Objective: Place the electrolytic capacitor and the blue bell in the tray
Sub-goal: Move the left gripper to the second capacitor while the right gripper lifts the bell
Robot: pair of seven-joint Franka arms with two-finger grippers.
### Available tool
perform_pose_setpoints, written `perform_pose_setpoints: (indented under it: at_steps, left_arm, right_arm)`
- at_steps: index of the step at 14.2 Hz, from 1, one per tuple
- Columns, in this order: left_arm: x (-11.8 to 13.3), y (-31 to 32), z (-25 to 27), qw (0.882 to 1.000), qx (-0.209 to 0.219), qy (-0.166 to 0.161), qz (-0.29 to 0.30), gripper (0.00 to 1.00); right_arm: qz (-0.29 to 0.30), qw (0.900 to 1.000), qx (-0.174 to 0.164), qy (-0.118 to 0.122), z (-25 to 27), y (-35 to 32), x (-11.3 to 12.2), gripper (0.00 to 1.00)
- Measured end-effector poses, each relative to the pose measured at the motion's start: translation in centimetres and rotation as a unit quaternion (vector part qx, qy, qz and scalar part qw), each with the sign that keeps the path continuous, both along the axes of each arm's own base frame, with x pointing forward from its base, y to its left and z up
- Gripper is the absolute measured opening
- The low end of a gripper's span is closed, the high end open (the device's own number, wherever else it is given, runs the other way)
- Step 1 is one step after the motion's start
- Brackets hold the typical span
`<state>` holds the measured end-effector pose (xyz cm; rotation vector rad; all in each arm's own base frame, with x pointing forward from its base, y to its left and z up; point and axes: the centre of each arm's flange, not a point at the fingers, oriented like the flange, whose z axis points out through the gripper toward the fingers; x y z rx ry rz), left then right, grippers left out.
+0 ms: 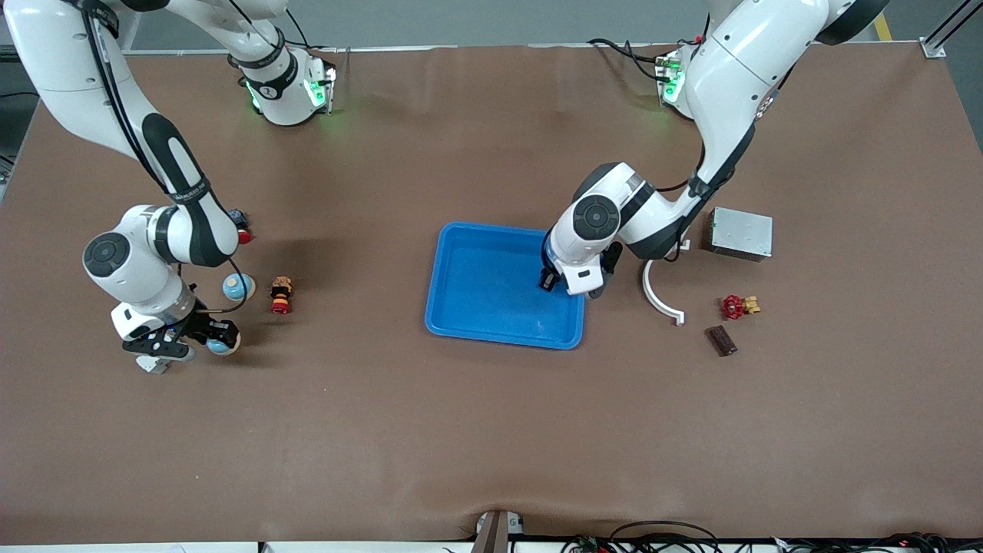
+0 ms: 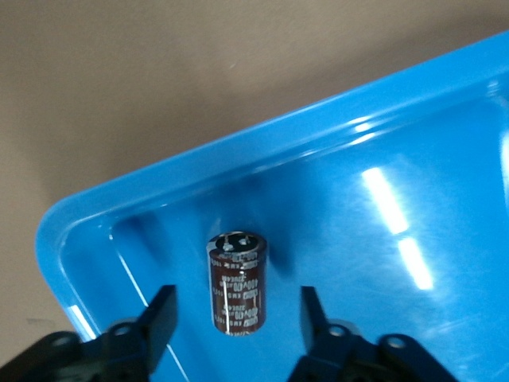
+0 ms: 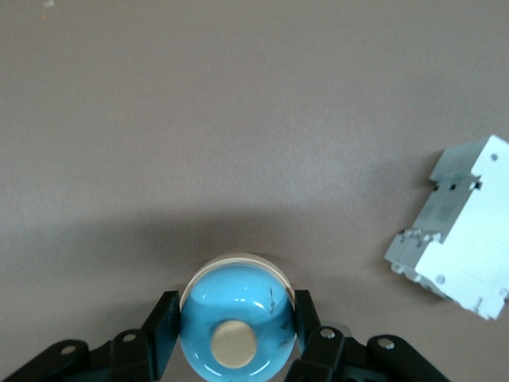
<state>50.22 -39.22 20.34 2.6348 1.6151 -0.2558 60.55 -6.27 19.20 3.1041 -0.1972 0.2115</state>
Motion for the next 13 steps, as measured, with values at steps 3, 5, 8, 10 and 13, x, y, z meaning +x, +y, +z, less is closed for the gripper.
perform_pose_setpoints:
  at_steps: [3, 5, 8, 10, 13]
  left_arm:
    - [2.5, 1.2, 3.2, 1.0, 0.001, -0.019, 0.015, 1.0]
    - [4.5, 2.7, 6.6, 0.999, 0.011, -0.03, 0.028, 1.0]
    - [7.2, 6.2, 11.1, 0.999, 0.026, -0.043, 0.02, 1.0]
    - [8.8, 9.6, 12.6, 0.998, 0.034, -0.046, 0.001, 1.0]
    - [10.8, 15.9, 12.8, 0.998, 0.044, -0.032, -0.042, 1.0]
  right_arm:
    - [0.001, 0.998, 0.007, 0.058, 3.7, 0.3, 0.8, 0.63]
    - [0.003, 0.996, 0.012, 0.089, 8.0, 0.9, 0.9, 0.63]
    - [-0.017, 0.994, 0.015, 0.108, 14.6, 4.9, 0.3, 0.63]
    - [-0.04, 0.993, 0.014, 0.106, 17.4, 9.9, -0.3, 0.63]
    - [-0.092, 0.991, 0.019, 0.096, 19.3, 17.1, -1.4, 0.63]
